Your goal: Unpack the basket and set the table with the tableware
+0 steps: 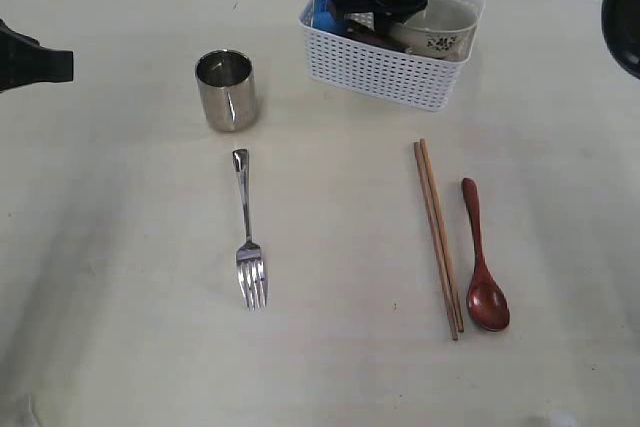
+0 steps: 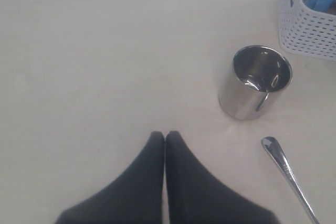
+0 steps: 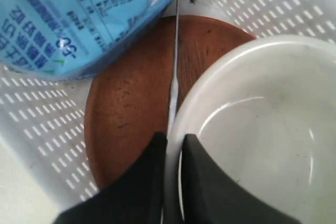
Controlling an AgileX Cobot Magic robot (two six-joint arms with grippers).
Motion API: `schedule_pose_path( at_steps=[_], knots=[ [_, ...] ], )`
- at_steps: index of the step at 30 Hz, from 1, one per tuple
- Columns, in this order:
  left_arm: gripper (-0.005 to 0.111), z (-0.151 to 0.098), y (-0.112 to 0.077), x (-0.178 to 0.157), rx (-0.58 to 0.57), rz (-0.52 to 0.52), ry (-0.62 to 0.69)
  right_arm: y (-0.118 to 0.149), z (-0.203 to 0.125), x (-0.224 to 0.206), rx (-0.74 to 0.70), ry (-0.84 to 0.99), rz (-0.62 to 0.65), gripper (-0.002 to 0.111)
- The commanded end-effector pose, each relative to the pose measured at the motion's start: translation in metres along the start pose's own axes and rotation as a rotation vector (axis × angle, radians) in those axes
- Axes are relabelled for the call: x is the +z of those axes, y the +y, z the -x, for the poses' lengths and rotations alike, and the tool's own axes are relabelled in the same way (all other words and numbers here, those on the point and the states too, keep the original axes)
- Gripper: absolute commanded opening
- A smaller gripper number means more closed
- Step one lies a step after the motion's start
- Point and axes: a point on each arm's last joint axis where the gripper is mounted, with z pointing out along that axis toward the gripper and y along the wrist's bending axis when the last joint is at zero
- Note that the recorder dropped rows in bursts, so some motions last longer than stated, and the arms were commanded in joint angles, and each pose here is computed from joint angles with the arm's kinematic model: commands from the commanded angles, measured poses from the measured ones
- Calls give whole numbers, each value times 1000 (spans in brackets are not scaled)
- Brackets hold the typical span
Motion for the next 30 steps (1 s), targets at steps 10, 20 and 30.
schedule_pose_path(
  at_steps=[10, 20, 30],
  knots=[
    [0, -2, -1, 0, -4, -6, 11, 10, -3, -13, 20, 26, 143, 0],
    [0, -3, -1, 0, -4, -6, 13, 18, -7, -24, 9, 73, 224, 0],
    [0, -3, -1, 0, -4, -4, 17, 12, 0, -76, -11, -53, 185, 0]
  ],
)
